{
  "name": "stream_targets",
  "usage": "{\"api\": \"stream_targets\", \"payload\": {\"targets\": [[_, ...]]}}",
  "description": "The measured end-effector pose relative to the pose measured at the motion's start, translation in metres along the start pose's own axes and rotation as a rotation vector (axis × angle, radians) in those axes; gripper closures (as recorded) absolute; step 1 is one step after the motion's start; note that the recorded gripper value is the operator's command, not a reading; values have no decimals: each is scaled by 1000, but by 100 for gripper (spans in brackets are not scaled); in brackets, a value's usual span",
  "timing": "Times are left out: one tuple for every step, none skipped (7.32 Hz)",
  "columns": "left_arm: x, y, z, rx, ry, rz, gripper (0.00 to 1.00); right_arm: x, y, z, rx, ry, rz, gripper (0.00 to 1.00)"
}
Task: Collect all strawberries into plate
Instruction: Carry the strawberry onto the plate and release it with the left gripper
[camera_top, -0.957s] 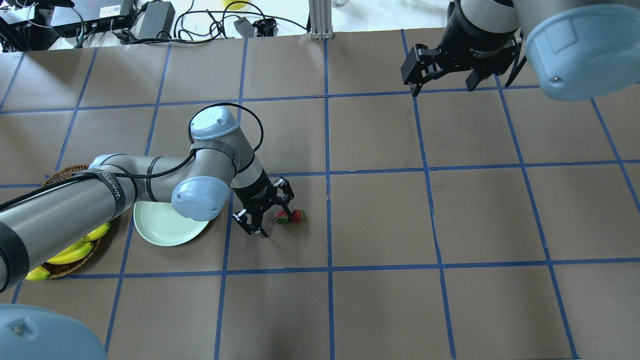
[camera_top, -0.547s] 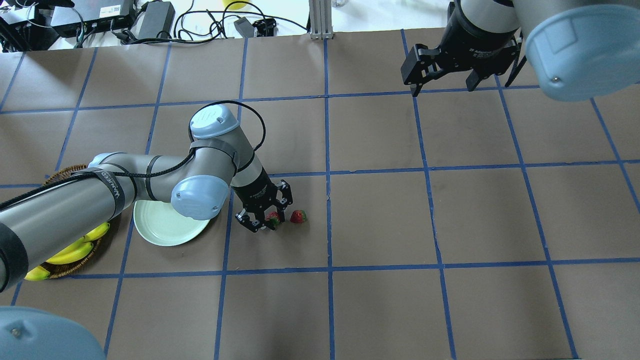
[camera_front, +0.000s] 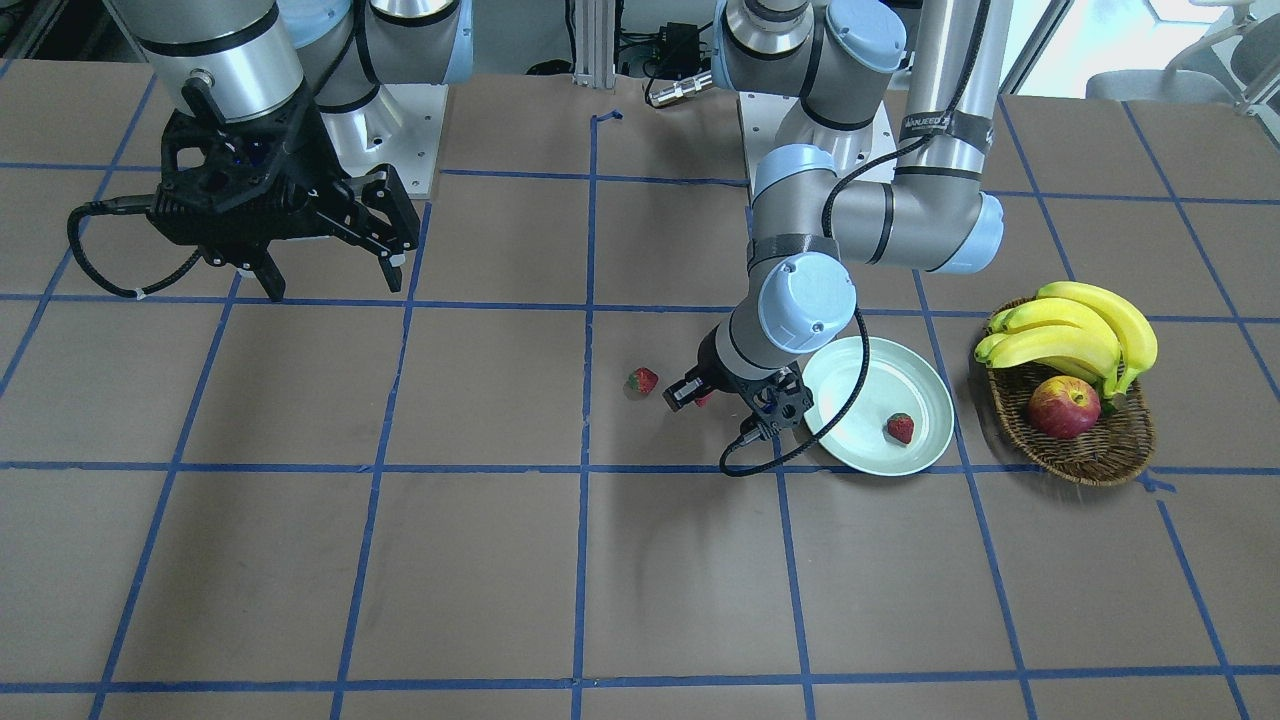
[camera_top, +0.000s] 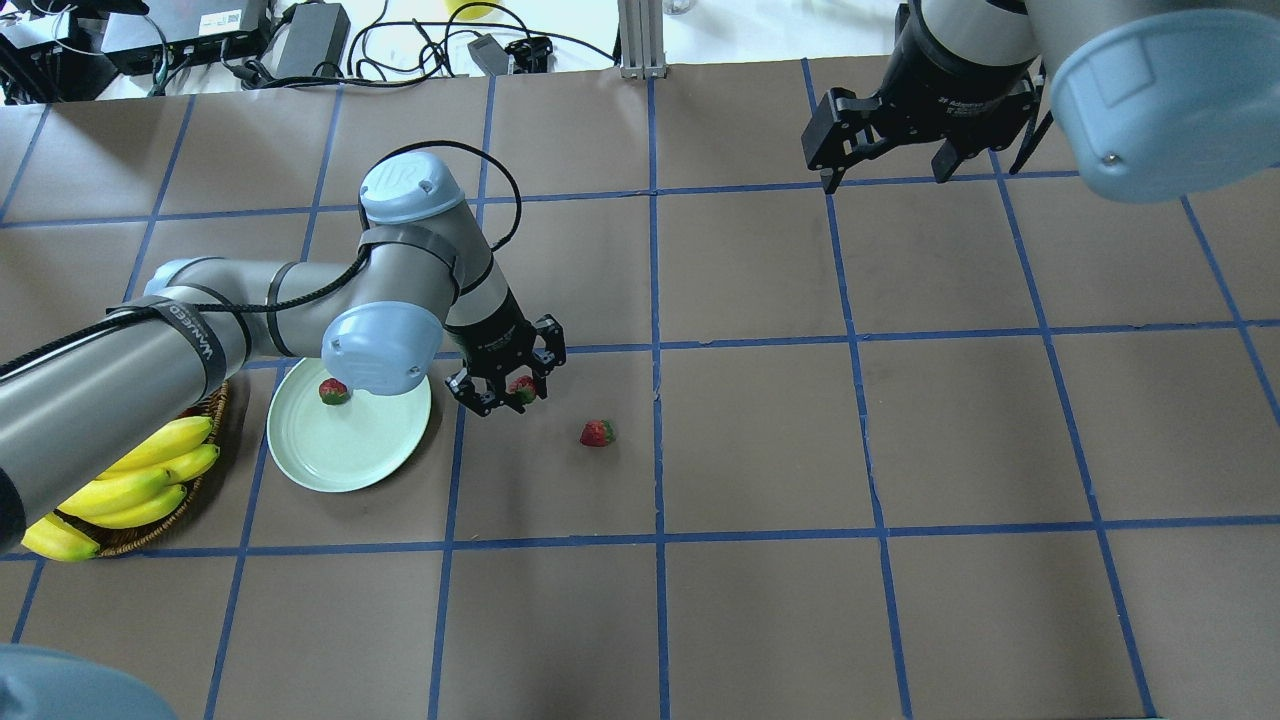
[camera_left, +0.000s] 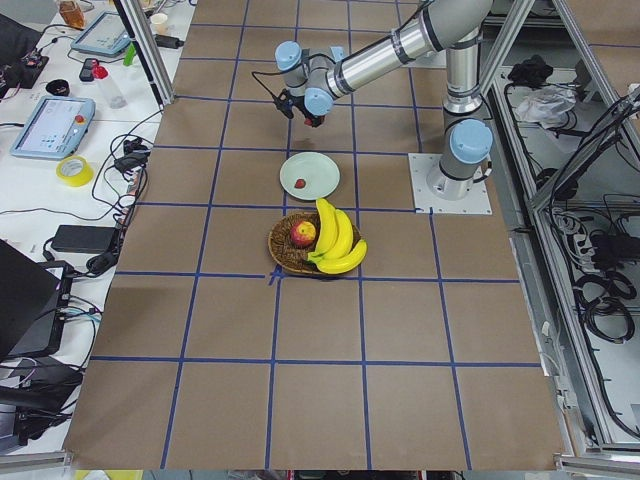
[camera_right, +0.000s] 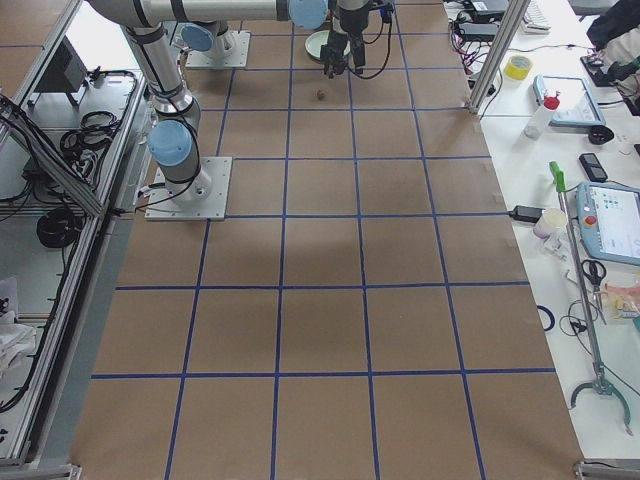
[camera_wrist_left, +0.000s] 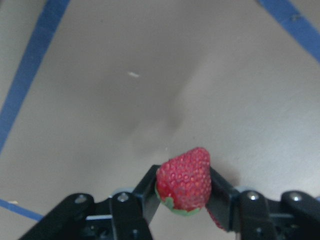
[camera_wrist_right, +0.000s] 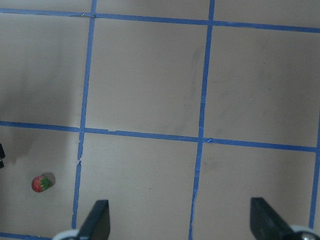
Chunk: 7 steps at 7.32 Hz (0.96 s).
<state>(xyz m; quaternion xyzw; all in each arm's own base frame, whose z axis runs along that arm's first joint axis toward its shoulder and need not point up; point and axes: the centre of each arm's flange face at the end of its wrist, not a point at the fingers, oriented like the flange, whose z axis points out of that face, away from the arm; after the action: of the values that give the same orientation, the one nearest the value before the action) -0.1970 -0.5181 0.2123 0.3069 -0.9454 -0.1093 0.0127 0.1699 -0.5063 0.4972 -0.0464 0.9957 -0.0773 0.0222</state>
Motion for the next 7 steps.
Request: {"api": "stream_targets", "payload": {"targets": [[-9, -20, -19, 47, -35, -11, 100, 0, 0, 0, 0, 0, 0, 0], [-26, -43, -32, 74, -66, -17, 100, 0, 0, 0, 0, 0, 0, 0], [-51, -65, -40, 80, -99, -5, 100, 0, 0, 0, 0, 0, 0, 0], [-74, -84, -44, 72, -118, 24, 100, 0, 0, 0, 0, 0, 1, 0], [-95, -100, -42, 56, -131, 47, 100, 0, 0, 1, -2, -1, 1, 0], [-110, -108, -33, 31, -143, 59, 40, 0, -1, 2, -3, 0, 1, 0], [-118, -110, -24, 9, -152, 73, 2, 0, -1, 2, -3, -1, 2, 0]]}}
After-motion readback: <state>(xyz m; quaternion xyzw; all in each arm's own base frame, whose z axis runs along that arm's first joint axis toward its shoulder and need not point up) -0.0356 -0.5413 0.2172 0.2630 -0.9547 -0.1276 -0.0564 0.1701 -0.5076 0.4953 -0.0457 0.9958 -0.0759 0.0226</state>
